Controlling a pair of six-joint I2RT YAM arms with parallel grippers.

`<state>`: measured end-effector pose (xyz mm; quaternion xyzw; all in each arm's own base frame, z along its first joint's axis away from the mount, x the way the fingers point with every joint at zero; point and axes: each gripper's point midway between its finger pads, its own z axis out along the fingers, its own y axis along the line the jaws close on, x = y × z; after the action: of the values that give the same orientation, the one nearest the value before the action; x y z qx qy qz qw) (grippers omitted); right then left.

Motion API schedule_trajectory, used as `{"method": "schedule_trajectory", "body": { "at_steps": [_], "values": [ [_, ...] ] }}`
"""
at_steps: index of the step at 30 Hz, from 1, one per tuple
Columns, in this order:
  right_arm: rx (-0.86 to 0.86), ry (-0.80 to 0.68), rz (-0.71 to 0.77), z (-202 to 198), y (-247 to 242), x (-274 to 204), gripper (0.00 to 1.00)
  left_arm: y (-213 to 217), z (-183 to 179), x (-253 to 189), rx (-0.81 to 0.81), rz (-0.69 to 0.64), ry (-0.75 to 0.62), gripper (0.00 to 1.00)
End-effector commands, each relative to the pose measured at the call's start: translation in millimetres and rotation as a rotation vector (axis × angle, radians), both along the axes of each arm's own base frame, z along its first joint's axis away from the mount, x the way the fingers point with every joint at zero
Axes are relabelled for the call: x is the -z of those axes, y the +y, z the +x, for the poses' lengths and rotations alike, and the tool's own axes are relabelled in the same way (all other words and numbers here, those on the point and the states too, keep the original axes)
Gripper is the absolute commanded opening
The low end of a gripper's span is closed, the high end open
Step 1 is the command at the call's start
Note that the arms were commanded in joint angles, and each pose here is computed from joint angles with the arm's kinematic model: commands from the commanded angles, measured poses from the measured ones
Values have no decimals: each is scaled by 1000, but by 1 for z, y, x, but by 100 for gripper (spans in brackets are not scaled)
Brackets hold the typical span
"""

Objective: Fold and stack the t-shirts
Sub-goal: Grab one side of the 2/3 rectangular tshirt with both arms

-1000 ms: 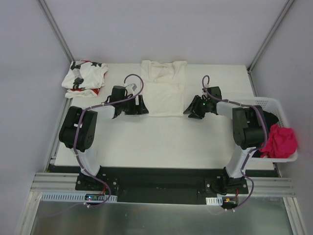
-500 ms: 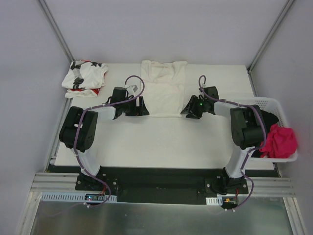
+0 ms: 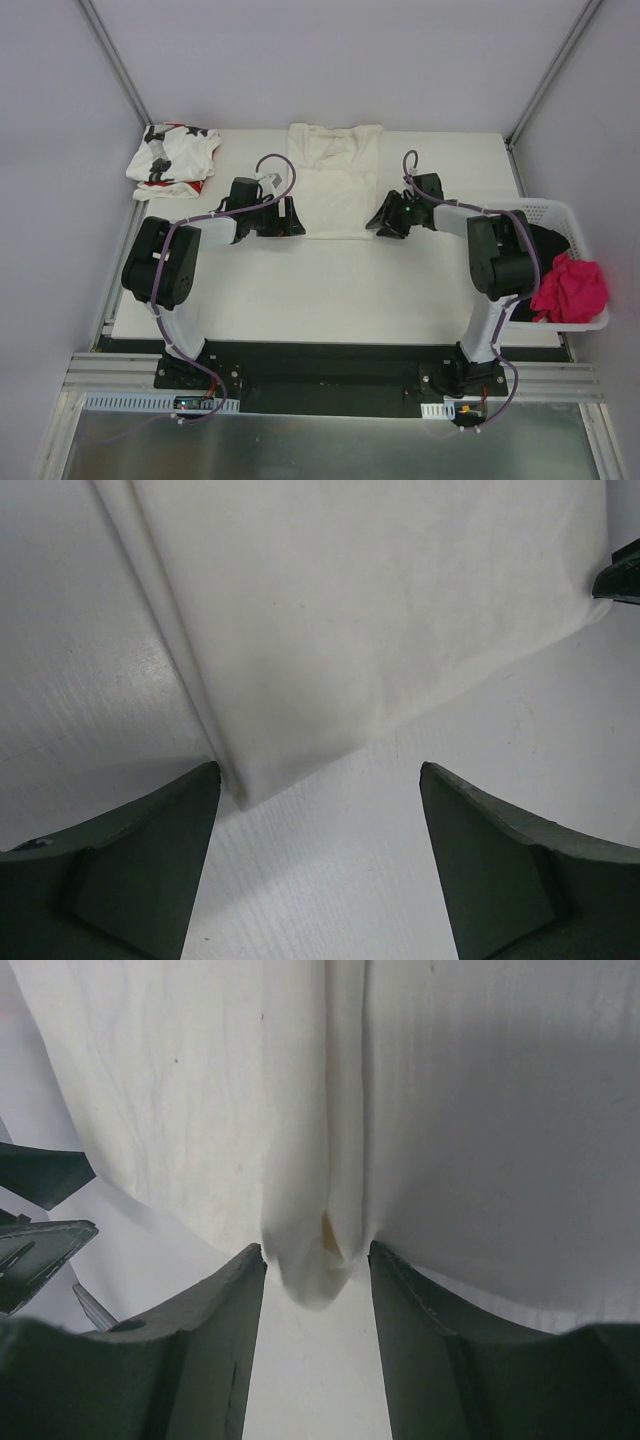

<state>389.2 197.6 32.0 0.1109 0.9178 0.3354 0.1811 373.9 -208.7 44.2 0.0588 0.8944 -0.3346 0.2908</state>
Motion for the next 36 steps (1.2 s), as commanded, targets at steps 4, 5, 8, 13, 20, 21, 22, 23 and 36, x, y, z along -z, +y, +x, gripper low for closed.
{"method": "schedule_trajectory", "body": {
  "at_steps": [4, 5, 8, 13, 20, 21, 22, 23, 36],
  "values": [
    [-13, -21, 5, 10, 12, 1, 50, 1, -9, 8, 18, 27, 19, 81],
    [-13, -22, 6, 10, 13, 1, 50, 0, -9, 8, 17, 31, 18, 81],
    [-11, -18, 8, 9, 14, 3, 50, -5, -12, 6, 31, 33, 15, 81],
    [-12, -14, 18, 8, 18, 4, 50, -15, -14, 8, 50, 18, 33, 81],
    [-8, -1, 31, 2, 21, 9, 50, -22, -14, 12, 59, -14, 55, 80],
    [-10, -6, 33, 2, 22, 9, 50, -22, -14, 12, 59, -17, 52, 81],
    [-10, -5, 37, 2, 23, 8, 50, -23, -14, 12, 60, -21, 55, 80],
    [-10, -1, 37, 1, 23, 10, 49, -24, -14, 12, 61, -22, 55, 80],
    [1, 0, 56, 2, 26, 12, 31, -29, -13, 16, 68, -50, 69, 55]
  ]
}}
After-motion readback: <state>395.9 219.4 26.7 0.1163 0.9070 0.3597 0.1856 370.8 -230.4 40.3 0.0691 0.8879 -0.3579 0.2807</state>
